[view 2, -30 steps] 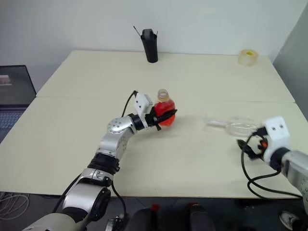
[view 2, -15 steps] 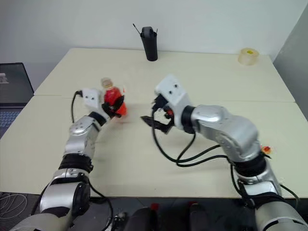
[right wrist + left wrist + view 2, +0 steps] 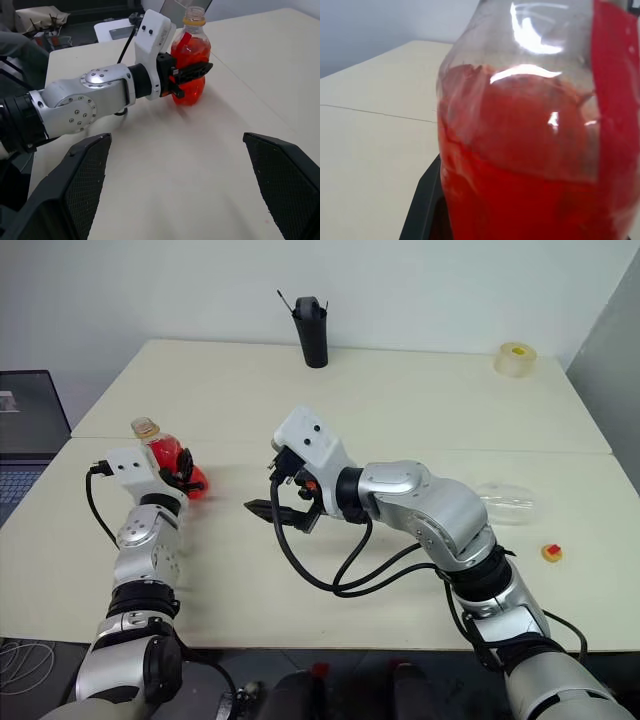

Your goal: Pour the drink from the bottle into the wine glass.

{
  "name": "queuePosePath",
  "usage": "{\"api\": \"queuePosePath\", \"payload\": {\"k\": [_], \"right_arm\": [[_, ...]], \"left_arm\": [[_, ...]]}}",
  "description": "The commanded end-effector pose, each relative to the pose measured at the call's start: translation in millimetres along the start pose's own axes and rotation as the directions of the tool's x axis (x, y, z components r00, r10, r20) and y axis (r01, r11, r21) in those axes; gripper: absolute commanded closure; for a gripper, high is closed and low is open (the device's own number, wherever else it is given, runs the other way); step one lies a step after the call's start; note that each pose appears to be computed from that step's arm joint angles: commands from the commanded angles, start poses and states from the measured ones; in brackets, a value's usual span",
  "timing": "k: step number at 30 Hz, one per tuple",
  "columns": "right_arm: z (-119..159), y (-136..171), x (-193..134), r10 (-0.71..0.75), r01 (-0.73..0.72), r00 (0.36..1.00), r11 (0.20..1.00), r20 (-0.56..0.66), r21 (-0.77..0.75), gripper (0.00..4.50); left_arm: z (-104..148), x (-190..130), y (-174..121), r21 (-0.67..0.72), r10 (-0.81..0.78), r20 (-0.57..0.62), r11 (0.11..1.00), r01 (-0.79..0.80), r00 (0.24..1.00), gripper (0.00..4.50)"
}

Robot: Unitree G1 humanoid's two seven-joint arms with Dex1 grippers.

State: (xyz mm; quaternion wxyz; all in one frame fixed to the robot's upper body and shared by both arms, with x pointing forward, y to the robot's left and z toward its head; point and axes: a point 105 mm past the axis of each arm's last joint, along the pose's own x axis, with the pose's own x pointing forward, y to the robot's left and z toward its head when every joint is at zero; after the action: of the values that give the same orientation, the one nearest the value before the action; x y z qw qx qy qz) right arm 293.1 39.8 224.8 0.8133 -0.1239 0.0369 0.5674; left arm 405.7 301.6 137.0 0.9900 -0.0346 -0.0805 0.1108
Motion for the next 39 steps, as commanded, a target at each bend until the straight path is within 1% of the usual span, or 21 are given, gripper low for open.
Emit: {"api": "queuePosePath", "payload": {"k": [1, 4, 6, 13, 14, 19, 23, 28, 33, 34, 35, 36, 37, 39], "right_arm": [[11.9, 1.8, -1.6, 0.008, -0.007, 0.999, 0.999, 0.039, -0.043, 0.0], [11.1, 1.3, -2.1, 0.006, -0.005, 0.999, 0.999, 0.038, -0.043, 0.0], [11.8, 1.4, -1.8, 0.005, -0.003, 0.999, 0.999, 0.042, -0.044, 0.0], [13.9, -2.0, -1.7, -0.015, 0.018, 0.998, 0.999, 0.057, -0.043, 0.0], [14.7, -3.6, -2.1, -0.023, 0.025, 0.998, 0.999, 0.062, -0.043, 0.0], [15.9, -9.0, -3.8, -0.043, 0.046, 0.997, 0.998, 0.072, -0.044, 0.0], [15.6, -9.5, -4.2, -0.043, 0.046, 0.996, 0.998, 0.074, -0.048, 0.0], [16.6, -9.6, -5.5, -0.044, 0.048, 0.996, 0.997, 0.075, -0.06, 0.0], [15.3, -12.6, -11.4, -0.059, 0.063, 0.996, 0.996, 0.069, -0.062, 0.0], [13.9, -14.2, -14.6, -0.065, 0.069, 0.996, 0.996, 0.064, -0.06, 0.0], [10.8, -17.1, -20.0, -0.078, 0.081, 0.995, 0.996, 0.057, -0.05, 0.0], [7.8, -19.4, -24.7, -0.09, 0.091, 0.995, 0.995, 0.05, -0.037, 0.0], [6.1, -20.6, -27.8, -0.097, 0.098, 0.994, 0.995, 0.046, -0.028, 0.0], [-0.9, -22.7, -38.6, -0.115, 0.115, 0.993, 0.993, 0.024, 0.007, 0.0]], "left_arm": [[5.1, 0.0, 7.0, -0.053, 0.052, 0.025, 0.997, -0.05, 0.998, 3.08], [-6.3, -5.0, 11.3, -0.059, 0.076, -0.007, 0.995, -0.077, 0.997, 3.08], [-10.6, -7.5, 13.7, -0.064, 0.09, -0.015, 0.994, -0.091, 0.996, 2.38], [-14.7, -11.2, 12.7, -0.023, 0.086, -0.019, 0.996, -0.086, 0.996, 0.18], [-15.2, -11.8, 12.7, -0.02, 0.083, -0.019, 0.996, -0.084, 0.996, 0.03], [-19.6, -19.6, 23.9, 0.007, 0.105, -0.038, 0.994, -0.105, 0.994, 0.03], [-19.5, -28.4, 20.9, 0.012, 0.06, -0.054, 0.998, -0.06, 0.997, 0.03], [-24.0, -54.1, 22.9, 0.051, 0.007, -0.102, 0.999, -0.002, 0.995, 0.03], [-29.9, -80.3, 28.8, 0.055, 0.007, -0.157, 0.999, 0.002, 0.988, 0.03], [-29.9, -87.8, 25.5, 0.047, -0.024, -0.164, 0.998, 0.032, 0.986, 0.03], [-27.9, -101.0, 12.6, 0.041, -0.126, -0.166, 0.99, 0.135, 0.978, 0.03], [-26.1, -114.7, -1.1, 0.039, -0.232, -0.172, 0.969, 0.242, 0.957, 0.03], [-24.5, -124.9, -10.6, 0.035, -0.304, -0.178, 0.949, 0.315, 0.936, 0.03], [-22.0, -151.9, -25.2, 0.046, -0.444, -0.218, 0.885, 0.463, 0.869, 0.03]]}}
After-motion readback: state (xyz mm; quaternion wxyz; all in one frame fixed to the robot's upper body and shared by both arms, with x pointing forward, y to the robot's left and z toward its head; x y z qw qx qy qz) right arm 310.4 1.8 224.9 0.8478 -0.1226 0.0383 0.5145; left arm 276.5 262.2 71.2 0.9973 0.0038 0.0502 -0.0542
